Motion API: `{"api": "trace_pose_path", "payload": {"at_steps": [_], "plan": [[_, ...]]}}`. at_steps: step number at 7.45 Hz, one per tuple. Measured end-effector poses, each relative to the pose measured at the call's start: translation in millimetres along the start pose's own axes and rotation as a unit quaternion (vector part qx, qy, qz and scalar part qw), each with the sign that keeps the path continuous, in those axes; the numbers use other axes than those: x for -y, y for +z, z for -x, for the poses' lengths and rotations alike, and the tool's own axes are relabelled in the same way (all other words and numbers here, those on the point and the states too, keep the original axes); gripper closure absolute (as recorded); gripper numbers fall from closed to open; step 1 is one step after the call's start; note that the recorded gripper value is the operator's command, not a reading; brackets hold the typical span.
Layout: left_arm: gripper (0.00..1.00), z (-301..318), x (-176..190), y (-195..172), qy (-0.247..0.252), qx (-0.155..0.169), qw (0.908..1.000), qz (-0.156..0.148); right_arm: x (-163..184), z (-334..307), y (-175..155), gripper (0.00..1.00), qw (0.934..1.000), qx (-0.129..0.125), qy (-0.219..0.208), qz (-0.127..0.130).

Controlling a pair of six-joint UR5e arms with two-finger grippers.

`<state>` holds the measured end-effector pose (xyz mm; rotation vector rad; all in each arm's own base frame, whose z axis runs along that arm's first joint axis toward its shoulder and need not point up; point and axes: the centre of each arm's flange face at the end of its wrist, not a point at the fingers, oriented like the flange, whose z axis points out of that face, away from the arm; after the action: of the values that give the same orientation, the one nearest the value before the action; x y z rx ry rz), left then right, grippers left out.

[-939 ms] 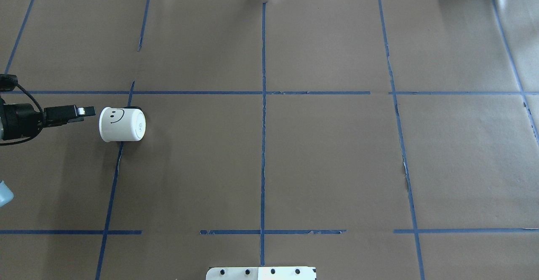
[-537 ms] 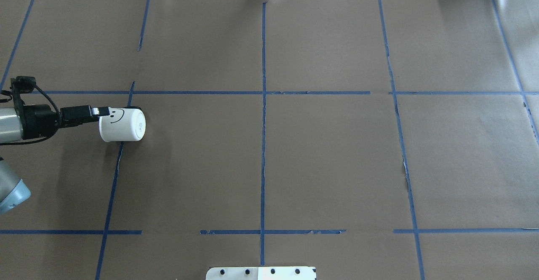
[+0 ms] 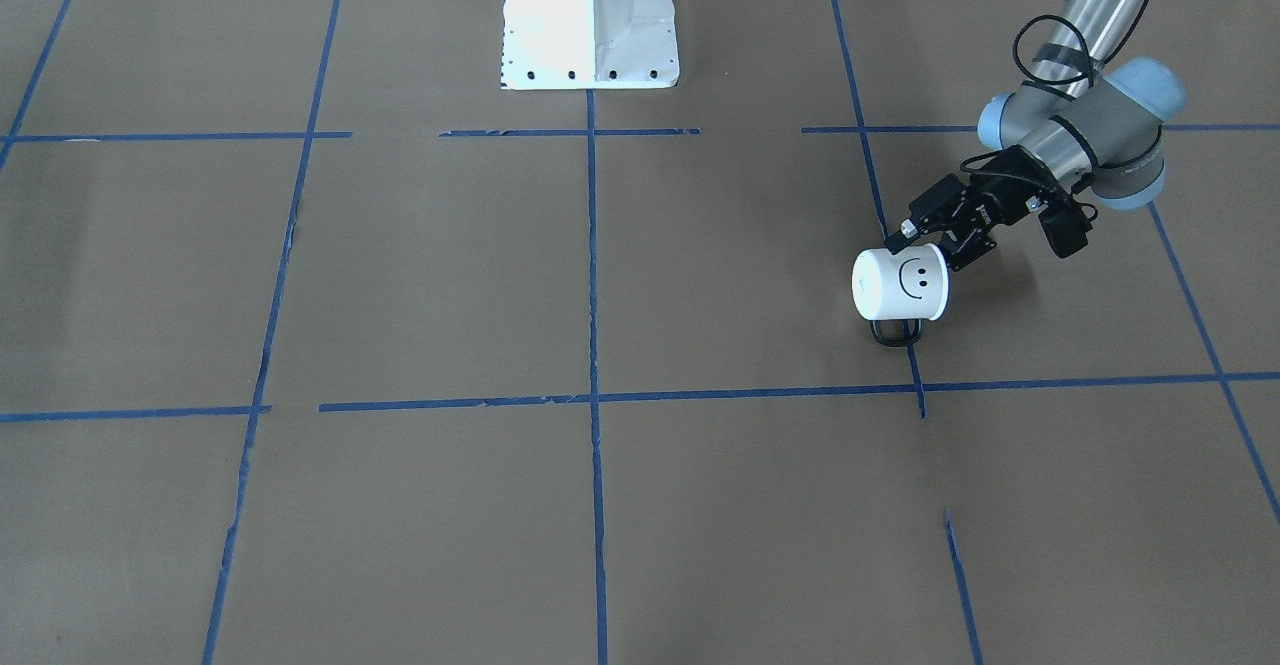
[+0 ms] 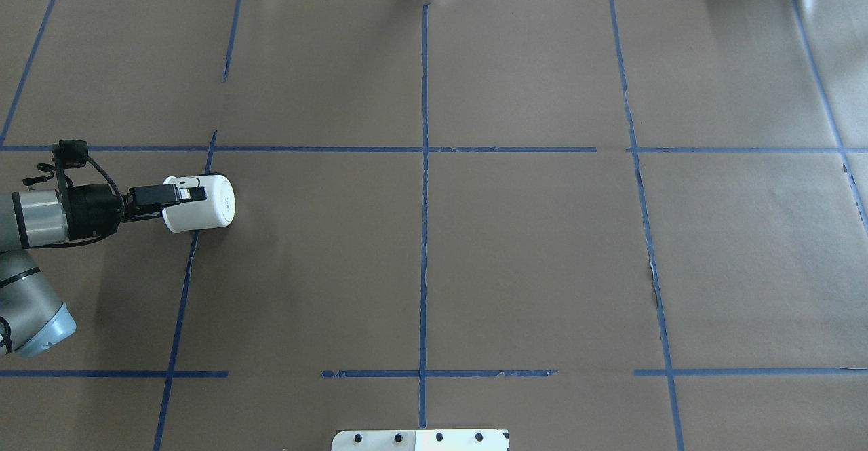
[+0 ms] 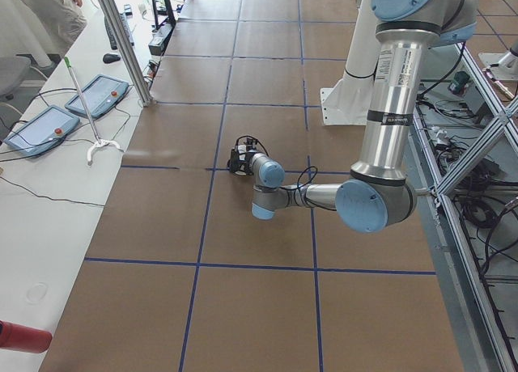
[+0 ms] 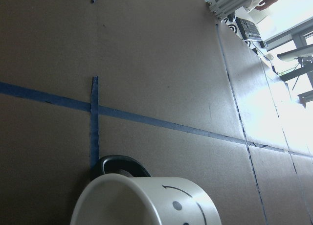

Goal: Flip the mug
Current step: 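Reach the left gripper to the open mouth of the white mug, then grasp the mug rim with the left gripper and lift it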

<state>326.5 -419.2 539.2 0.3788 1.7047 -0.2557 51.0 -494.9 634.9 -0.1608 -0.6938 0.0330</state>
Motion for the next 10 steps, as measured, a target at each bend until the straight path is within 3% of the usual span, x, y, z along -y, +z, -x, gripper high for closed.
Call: {"api": "trace_pose_path", "payload": {"at_steps": [3,7,9,10], "plan": [[1.0,-1.3,1.7,8.0,-0.041,-0.003,0.9991,0.003,0.1,0.1,-0.1,0.0,1.0,0.0,0.0,0.0],[1.0,-66.8,35.2,52.7,-0.098,-0.062,0.9932,-0.005,0.3,0.3,-0.3,0.0,1.0,0.0,0.0,0.0],[1.0,-100.1,46.0,79.9,-0.109,-0.054,0.9926,-0.007,0.0,0.0,0.0,0.0,1.0,0.0,0.0,0.0],[1.0,-129.3,52.6,102.0,-0.117,-0.03,0.9926,-0.007,-0.1,-0.1,0.1,0.0,1.0,0.0,0.0,0.0]]}}
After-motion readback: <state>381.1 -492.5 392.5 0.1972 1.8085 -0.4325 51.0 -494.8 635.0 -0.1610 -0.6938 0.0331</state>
